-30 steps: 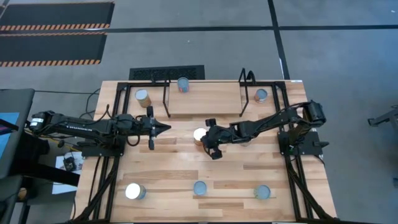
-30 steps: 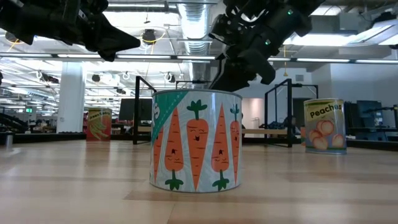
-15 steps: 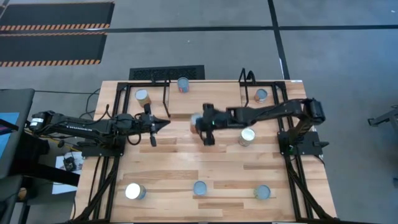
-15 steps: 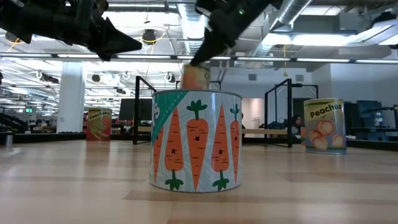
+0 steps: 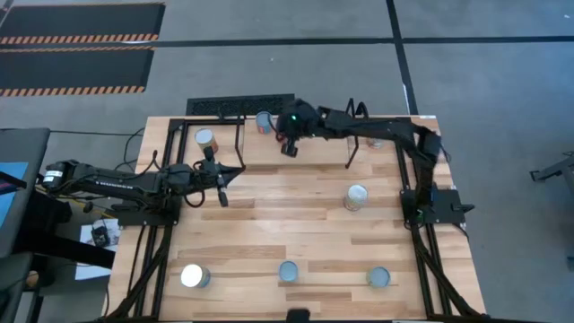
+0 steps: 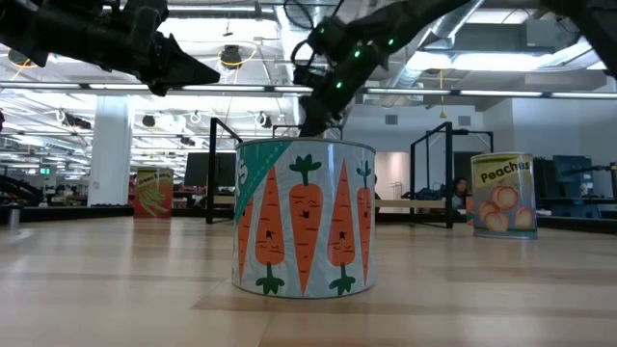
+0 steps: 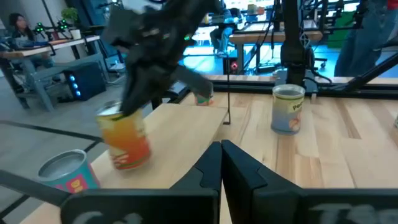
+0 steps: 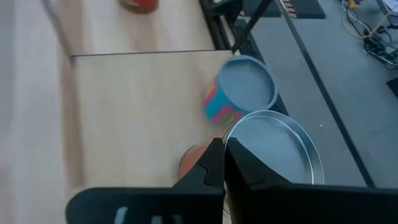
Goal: Pick and place cans onto a shelf
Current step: Put the right orange can on the shelf
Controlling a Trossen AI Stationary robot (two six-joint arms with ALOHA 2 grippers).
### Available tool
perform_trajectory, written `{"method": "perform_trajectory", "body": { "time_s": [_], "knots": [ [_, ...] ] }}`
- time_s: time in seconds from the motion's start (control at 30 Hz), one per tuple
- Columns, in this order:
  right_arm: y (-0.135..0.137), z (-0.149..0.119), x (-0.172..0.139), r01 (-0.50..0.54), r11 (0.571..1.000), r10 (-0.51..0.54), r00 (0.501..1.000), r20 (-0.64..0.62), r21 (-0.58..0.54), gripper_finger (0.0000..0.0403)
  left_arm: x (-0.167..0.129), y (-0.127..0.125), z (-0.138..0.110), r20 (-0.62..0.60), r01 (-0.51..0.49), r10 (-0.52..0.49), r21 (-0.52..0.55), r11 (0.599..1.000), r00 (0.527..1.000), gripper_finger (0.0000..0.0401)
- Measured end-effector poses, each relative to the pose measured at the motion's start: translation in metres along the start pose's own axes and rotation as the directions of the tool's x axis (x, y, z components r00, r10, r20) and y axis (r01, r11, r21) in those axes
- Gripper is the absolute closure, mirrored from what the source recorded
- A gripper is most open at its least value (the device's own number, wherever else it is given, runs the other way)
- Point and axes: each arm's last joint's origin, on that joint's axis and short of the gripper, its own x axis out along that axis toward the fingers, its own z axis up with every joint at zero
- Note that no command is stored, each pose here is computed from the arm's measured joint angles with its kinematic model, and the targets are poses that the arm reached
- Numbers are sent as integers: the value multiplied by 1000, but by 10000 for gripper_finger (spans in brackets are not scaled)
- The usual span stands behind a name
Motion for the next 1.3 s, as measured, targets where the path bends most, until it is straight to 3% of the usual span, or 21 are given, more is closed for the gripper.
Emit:
{"method": "perform_trajectory", "body": {
  "time_s": [0.27,0.9,1.3],
  "knots": [
    [-20,-4,27,19,1000,-19,999,-45,7,388,0,0,-1,-7,7,-7,3,1000,1000,401],
    [-35,-9,29,48,999,-47,997,-58,18,383,0,0,-1,-11,8,-8,2,1000,1000,401],
    [-35,-7,29,55,997,-53,998,-39,51,329,0,0,-1,-10,8,-8,2,1000,1000,401]
  ]
}}
